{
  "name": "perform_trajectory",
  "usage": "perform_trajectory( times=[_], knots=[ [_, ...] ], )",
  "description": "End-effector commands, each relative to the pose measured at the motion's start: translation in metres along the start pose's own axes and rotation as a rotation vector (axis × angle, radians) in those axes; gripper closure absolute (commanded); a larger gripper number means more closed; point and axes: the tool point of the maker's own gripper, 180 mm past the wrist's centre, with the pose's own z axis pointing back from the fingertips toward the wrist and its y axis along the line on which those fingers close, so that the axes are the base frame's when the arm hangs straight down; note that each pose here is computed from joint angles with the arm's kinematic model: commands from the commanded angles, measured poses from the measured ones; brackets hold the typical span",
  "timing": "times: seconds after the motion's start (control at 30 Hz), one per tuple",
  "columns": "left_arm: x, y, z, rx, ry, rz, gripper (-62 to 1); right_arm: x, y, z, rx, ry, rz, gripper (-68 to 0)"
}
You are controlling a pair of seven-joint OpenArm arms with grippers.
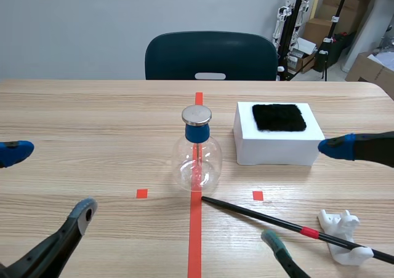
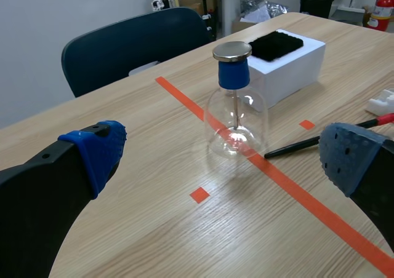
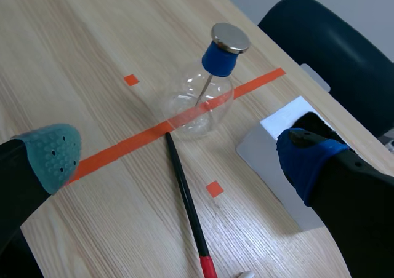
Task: Do the electroscope experiment. return to the home posture
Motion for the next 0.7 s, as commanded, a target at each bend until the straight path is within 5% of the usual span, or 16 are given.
perform_trajectory(
  times=[0.0, 0.13, 0.33, 0.5, 0.67],
  knots=[
    [0.005, -0.004, 0.0, -0.006, -0.021, 0.013, -62.3, 0.013, -0.013, -0.003, -0.046, -0.068, -0.037, -67.9],
    [0.003, -0.018, 0.0, -0.039, -0.015, 0.043, -62.3, 0.027, -0.026, -0.006, -0.1, -0.146, -0.128, -67.9],
    [0.002, -0.022, -0.001, -0.056, -0.009, 0.035, -62.3, 0.03, -0.024, -0.011, -0.079, -0.157, -0.115, -67.9],
    [0.009, -0.02, -0.002, -0.069, -0.02, 0.012, -62.3, 0.019, -0.037, -0.012, -0.139, -0.102, -0.183, -67.9],
    [0.019, -0.021, -0.006, -0.082, -0.048, 0.0, -62.3, 0.006, -0.039, -0.011, -0.158, -0.06, -0.191, -67.9]
  ],
)
